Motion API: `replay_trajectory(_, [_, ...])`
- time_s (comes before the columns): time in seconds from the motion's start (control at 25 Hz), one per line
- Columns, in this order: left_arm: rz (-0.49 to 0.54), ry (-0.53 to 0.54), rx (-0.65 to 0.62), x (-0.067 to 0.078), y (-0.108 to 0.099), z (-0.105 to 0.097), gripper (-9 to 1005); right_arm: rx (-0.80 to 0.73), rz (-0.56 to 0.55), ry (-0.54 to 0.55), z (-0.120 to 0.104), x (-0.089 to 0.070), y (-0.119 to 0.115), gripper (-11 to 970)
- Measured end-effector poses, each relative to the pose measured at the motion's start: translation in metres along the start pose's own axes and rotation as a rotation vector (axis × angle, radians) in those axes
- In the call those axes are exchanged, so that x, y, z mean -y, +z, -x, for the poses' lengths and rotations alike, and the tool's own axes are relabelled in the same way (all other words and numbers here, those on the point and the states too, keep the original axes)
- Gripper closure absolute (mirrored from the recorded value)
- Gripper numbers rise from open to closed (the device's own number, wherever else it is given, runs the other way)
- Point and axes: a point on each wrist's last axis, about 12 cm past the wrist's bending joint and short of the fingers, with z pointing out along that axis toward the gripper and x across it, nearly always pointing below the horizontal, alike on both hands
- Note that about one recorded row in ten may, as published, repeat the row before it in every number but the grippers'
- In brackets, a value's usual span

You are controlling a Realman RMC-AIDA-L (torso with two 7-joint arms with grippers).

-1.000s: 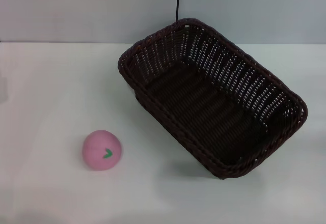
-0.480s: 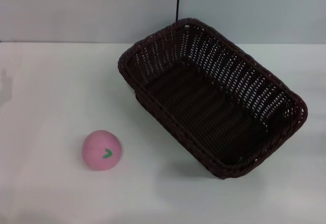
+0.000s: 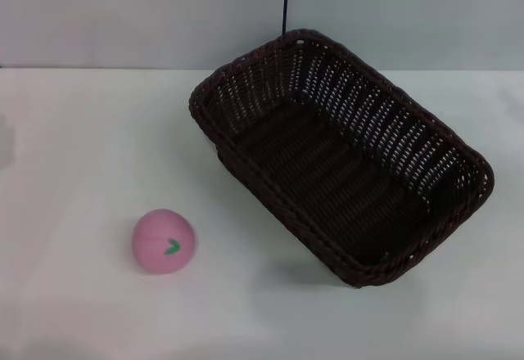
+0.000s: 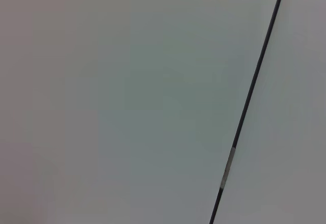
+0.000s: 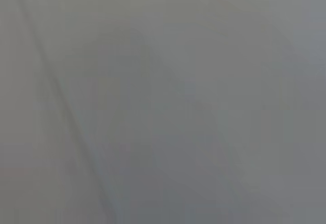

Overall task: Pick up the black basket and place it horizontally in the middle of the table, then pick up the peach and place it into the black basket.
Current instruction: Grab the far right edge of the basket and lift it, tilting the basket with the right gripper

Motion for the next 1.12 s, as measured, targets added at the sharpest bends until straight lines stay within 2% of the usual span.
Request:
replay_trajectory(0.04, [0.0,0.0,0.0,0.0,0.0,0.0,327,0.0,0.0,0.0,0.0,0.0,0.0,320])
replay_trajectory(0.24, [-0.005,-0.001,-0.01,0.002,0.001,-0.001,328,-0.271,0.133,0.027,0.041,-0.01,0.028,325])
replay_trajectory(0.36, [-0.008,-0.002,-0.012,0.003,0.001,-0.002,328,-0.454,0.159,0.025,0.06,-0.016,0.046,328])
replay_trajectory(0.4, [-0.008,-0.003,-0.013,0.003,0.001,-0.002,328,-0.56,0.162,0.019,0.07,-0.02,0.057,329])
replay_trajectory(0.48, [-0.008,-0.004,-0.014,0.003,0.001,-0.002,329,-0.621,0.158,0.009,0.075,-0.023,0.062,331])
replay_trajectory(0.52, [-0.007,-0.005,-0.016,0.003,0.0,-0.003,329,-0.731,0.143,-0.027,0.082,-0.029,0.072,332])
replay_trajectory(0.56, [-0.005,-0.006,-0.018,0.003,-0.001,-0.003,329,-0.833,0.122,-0.069,0.083,-0.034,0.082,333])
replay_trajectory(0.8, [-0.003,-0.01,-0.022,0.003,-0.003,-0.004,330,-0.993,0.095,-0.14,0.073,-0.04,0.104,340])
replay_trajectory(1.12, [-0.009,-0.013,-0.026,0.004,-0.004,-0.005,331,-1.028,0.086,-0.169,0.052,-0.046,0.123,348])
